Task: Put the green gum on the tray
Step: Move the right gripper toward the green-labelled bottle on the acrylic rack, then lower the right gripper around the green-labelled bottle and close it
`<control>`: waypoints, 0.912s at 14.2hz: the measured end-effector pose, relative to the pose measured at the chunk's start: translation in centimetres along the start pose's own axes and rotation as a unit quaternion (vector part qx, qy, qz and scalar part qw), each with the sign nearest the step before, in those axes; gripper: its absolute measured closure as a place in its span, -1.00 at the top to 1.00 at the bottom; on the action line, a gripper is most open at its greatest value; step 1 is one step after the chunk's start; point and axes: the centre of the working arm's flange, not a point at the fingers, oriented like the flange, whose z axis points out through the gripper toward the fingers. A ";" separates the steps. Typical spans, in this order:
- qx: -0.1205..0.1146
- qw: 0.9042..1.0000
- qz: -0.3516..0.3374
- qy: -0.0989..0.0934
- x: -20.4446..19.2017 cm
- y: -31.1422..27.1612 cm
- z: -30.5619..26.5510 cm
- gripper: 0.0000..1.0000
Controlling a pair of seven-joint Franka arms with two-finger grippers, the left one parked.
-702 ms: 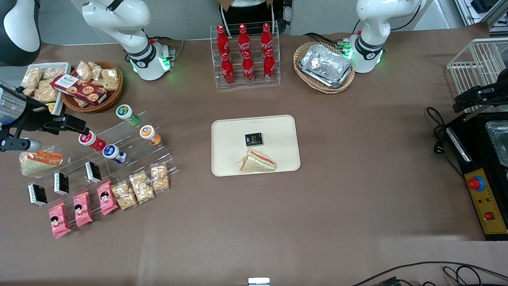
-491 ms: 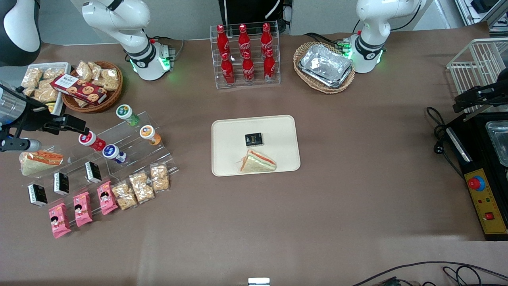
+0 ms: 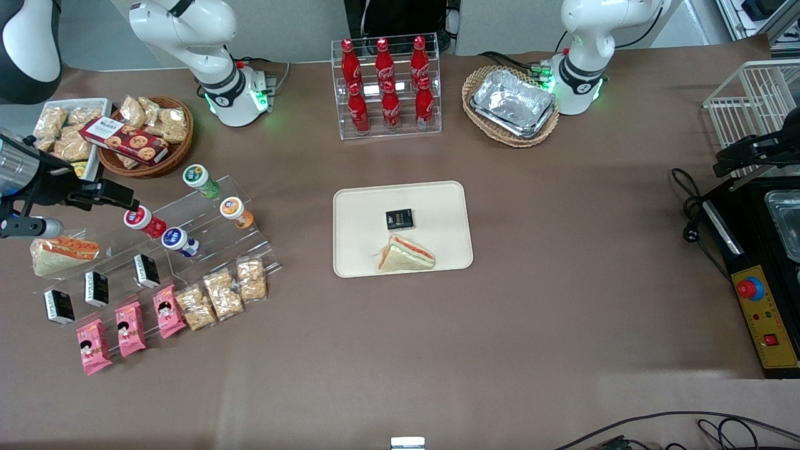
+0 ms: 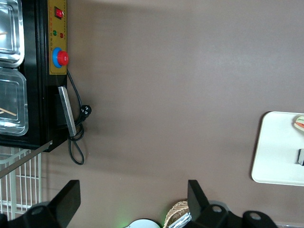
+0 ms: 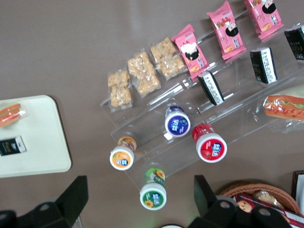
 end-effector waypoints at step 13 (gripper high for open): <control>-0.007 0.999 -0.028 0.015 -11.0 -0.7 9.7 1.00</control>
